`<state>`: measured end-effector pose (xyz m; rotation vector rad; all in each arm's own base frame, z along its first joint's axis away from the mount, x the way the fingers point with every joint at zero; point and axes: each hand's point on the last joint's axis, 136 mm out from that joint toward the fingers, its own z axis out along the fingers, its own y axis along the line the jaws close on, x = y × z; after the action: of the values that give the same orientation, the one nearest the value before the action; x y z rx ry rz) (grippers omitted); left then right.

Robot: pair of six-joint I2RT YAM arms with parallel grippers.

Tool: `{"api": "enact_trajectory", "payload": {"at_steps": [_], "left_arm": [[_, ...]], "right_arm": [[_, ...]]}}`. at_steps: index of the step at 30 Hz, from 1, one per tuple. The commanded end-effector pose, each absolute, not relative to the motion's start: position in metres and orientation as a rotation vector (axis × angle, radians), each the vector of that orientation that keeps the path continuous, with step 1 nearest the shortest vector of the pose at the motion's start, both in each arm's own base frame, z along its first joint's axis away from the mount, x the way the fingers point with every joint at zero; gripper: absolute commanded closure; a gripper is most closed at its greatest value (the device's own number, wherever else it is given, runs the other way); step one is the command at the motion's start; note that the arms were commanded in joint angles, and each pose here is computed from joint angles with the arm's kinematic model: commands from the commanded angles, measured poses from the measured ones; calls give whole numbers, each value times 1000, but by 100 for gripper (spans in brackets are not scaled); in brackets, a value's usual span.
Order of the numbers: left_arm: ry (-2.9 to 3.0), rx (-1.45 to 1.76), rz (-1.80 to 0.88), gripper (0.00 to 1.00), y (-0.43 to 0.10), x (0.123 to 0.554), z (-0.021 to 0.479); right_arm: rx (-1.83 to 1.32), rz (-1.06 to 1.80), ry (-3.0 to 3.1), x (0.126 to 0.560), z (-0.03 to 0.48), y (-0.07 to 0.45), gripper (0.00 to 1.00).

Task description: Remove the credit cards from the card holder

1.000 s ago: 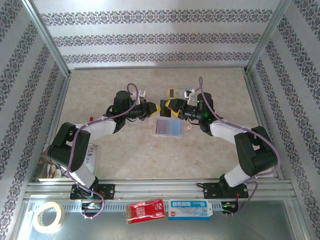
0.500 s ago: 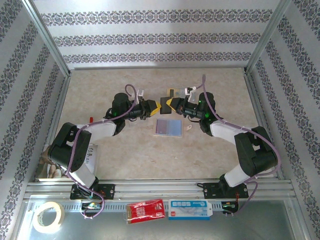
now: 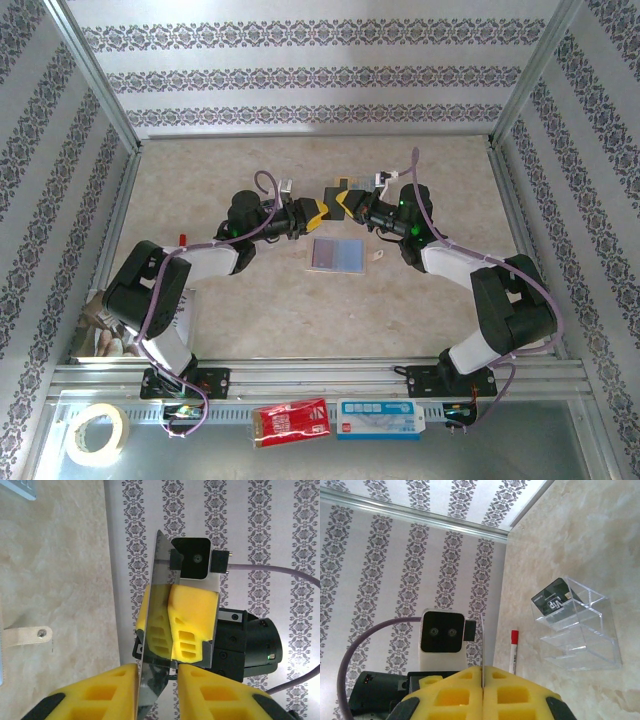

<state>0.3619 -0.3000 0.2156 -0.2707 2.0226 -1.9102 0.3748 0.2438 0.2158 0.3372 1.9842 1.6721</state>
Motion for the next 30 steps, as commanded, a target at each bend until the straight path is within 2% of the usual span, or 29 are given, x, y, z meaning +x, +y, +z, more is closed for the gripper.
{"api": "enact_trajectory", "payload": {"at_steps": [1, 4, 7, 10, 12, 14, 18, 22, 24, 30], "left_arm": [[1911, -146, -1957, 79, -309, 363, 249], [1894, -135, -1959, 87, -311, 368, 254], [1906, -139, -1957, 98, -312, 370, 249], [1919, -157, -1943, 100, -308, 372, 241], [1931, -172, -1922, 100, -302, 373, 235], [1947, -182, -1888, 100, -294, 375, 231], [2028, -199, -1759, 100, -275, 378, 215], [2183, -151, -1501, 100, -253, 378, 196], [2304, -93, -1271, 100, -238, 375, 187], [2414, 174, -794, 100, -204, 380, 201]], "right_arm": [[309, 1686, 1916, 374, 235, 245, 98], [314, 1688, 1918, 373, 234, 245, 98], [331, 1662, 1925, 374, 230, 240, 94], [376, 1590, 1967, 374, 217, 230, 79], [404, 1526, 2010, 374, 207, 221, 64], [428, 1460, 2057, 371, 196, 214, 53], [437, 1356, 2112, 364, 185, 202, 38], [452, 1261, 2164, 358, 176, 191, 24], [459, 1219, 2192, 354, 172, 187, 16], [428, 1125, 2223, 347, 170, 179, 3]]}}
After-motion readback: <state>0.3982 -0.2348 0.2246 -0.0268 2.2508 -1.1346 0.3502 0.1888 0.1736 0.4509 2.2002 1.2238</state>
